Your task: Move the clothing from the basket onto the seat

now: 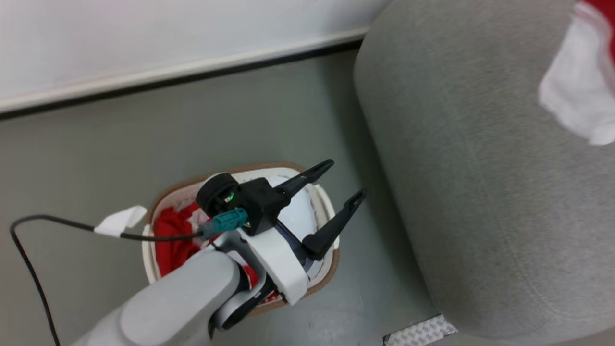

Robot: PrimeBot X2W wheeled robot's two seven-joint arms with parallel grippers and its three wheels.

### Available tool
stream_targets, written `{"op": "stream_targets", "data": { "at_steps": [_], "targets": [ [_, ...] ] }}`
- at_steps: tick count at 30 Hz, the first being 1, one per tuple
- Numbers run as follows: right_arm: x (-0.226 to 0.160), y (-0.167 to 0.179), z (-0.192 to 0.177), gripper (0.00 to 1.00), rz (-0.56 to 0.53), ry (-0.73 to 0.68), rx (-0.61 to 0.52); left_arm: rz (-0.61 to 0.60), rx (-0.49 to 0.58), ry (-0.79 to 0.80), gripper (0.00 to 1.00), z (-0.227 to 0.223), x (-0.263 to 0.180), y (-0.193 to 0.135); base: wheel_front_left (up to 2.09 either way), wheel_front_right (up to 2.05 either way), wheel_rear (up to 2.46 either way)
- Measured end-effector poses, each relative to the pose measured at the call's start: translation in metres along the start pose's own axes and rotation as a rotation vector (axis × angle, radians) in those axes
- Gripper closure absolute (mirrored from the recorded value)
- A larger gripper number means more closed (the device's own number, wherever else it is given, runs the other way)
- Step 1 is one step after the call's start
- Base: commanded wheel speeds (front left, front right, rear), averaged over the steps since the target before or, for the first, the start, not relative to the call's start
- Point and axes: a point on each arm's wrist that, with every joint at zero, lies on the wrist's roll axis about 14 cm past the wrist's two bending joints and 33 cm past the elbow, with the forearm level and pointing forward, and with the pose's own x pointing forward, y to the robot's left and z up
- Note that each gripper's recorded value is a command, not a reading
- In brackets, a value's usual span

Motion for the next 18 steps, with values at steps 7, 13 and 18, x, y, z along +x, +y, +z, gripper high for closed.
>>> {"op": "stream_targets", "data": {
  "at_steps": [7,13,18],
  "targets": [
    [0.032,-0.009,-0.076,1.0,-0.051,0.158,-0.092,0.082,-0.043,0.031,0.0,-0.026,-0.021,0.04,0.0,0.0,0.0],
    [0.009,0.002,-0.177,1.0,-0.045,0.459,-0.114,0.131,-0.06,0.05,0.0,-0.039,-0.033,0.057,0.0,0.0,0.0],
    [-0.026,-0.003,-0.219,1.0,-0.041,0.69,-0.163,0.142,-0.05,0.048,0.0,-0.037,-0.034,0.057,0.0,0.0,0.0]
  ]
}}
